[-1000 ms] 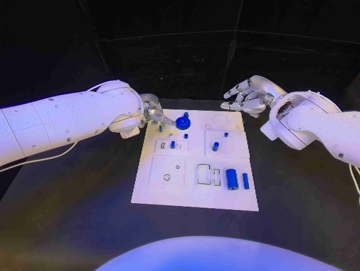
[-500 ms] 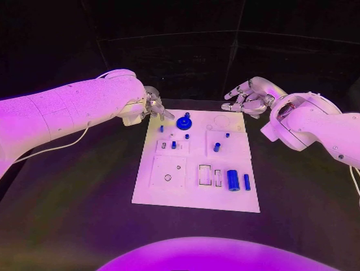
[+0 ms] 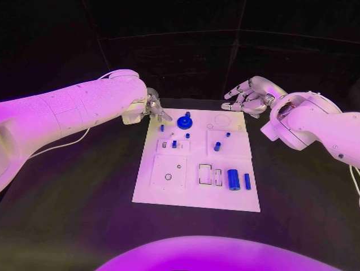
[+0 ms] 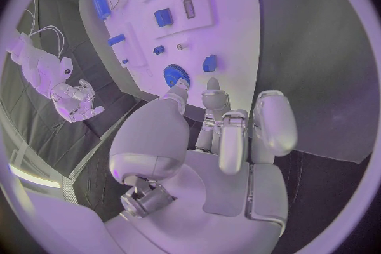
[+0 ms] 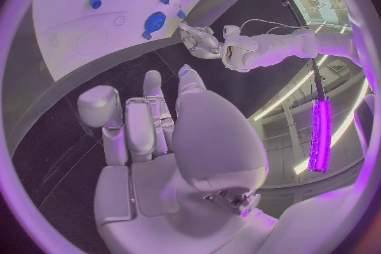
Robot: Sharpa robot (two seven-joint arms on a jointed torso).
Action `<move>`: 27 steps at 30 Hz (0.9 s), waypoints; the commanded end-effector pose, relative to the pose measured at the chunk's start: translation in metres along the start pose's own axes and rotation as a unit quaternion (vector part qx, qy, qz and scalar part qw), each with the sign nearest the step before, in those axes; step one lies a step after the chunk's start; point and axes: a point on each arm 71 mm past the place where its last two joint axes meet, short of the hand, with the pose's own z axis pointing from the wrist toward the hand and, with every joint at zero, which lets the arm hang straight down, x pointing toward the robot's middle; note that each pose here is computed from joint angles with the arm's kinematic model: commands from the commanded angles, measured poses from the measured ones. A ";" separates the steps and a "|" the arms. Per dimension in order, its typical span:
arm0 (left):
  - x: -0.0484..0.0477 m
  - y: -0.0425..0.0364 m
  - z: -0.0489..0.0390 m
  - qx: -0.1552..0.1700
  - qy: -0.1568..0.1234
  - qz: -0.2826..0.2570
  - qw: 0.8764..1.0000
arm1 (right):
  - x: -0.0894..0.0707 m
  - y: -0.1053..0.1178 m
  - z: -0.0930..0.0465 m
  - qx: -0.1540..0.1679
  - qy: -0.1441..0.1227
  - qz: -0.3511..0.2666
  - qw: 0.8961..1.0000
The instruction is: Assemble the parts on the task board
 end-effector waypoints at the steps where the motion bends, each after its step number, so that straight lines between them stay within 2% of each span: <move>1: -0.0013 -0.0008 0.0008 0.001 -0.001 0.020 1.000 | 0.000 0.002 0.000 -0.005 0.002 0.000 1.000; 14: 0.0051 0.0000 0.0068 -0.012 0.019 0.029 0.999 | 0.000 0.002 0.001 -0.006 0.003 0.000 1.000; 27: 0.0091 -0.0005 0.0081 -0.013 0.031 0.035 0.999 | 0.001 0.002 0.001 -0.006 0.004 0.000 1.000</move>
